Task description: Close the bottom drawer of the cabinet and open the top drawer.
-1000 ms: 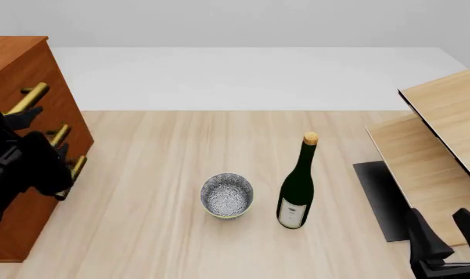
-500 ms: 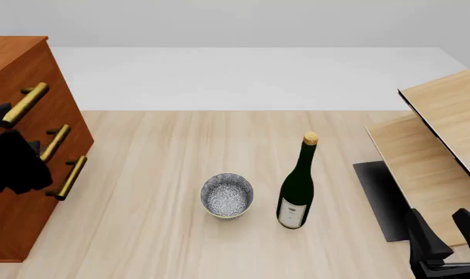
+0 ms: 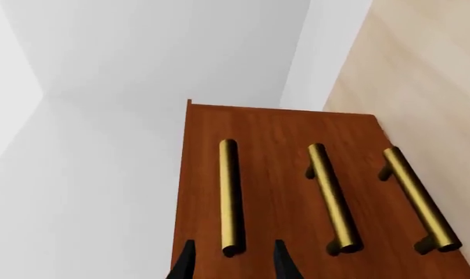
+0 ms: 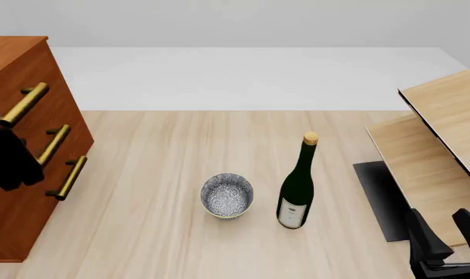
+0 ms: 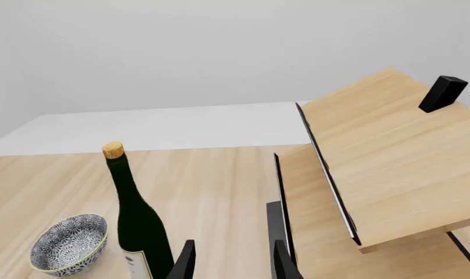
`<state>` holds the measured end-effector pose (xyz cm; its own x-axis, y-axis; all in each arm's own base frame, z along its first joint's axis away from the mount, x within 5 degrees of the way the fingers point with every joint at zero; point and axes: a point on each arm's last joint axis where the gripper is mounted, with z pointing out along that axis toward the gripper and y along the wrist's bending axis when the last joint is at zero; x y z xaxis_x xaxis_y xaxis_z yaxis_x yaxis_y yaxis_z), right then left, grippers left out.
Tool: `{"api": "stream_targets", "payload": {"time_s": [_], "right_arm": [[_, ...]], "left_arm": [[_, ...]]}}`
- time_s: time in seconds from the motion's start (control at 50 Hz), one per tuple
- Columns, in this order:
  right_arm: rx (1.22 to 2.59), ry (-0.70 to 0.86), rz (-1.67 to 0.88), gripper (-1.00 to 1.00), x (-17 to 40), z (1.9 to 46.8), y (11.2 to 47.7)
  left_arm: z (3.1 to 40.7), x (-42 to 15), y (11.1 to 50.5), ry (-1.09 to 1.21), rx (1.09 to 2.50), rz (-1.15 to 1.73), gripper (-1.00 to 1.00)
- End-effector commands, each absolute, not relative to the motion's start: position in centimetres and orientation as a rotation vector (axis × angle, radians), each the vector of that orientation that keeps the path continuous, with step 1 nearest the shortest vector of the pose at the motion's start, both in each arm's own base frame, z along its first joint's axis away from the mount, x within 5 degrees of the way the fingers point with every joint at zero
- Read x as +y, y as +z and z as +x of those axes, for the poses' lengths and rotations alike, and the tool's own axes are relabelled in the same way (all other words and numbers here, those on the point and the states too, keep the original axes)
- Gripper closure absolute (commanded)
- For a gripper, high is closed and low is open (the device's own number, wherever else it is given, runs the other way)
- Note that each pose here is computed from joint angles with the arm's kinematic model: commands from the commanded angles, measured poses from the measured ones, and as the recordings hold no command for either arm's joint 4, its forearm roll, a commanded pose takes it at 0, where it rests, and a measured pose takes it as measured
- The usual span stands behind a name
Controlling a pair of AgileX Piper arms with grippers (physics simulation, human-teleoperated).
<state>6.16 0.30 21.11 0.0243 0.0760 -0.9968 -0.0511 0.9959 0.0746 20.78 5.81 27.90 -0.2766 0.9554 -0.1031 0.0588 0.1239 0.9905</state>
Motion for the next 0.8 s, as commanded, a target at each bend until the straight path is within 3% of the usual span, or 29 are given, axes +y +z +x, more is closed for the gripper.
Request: {"api": "stream_targets", "payload": {"time_s": [0.02, 0.78, 0.8], "right_arm": [[1.543, 0.097, 0.019, -1.00, 0.3, 6.2, 21.1], [1.541, 0.093, 0.022, -1.00, 0.3, 6.2, 21.1], [1.541, 0.093, 0.022, -1.00, 0.3, 6.2, 21.1]], "left_arm": [[21.5, 6.7, 27.9, 1.313, 1.531, 1.021, -1.00], [23.4, 7.5, 27.7, 1.302, 1.555, 1.007, -1.00], [23.4, 7.5, 27.7, 1.302, 1.553, 1.007, 1.00]]}}
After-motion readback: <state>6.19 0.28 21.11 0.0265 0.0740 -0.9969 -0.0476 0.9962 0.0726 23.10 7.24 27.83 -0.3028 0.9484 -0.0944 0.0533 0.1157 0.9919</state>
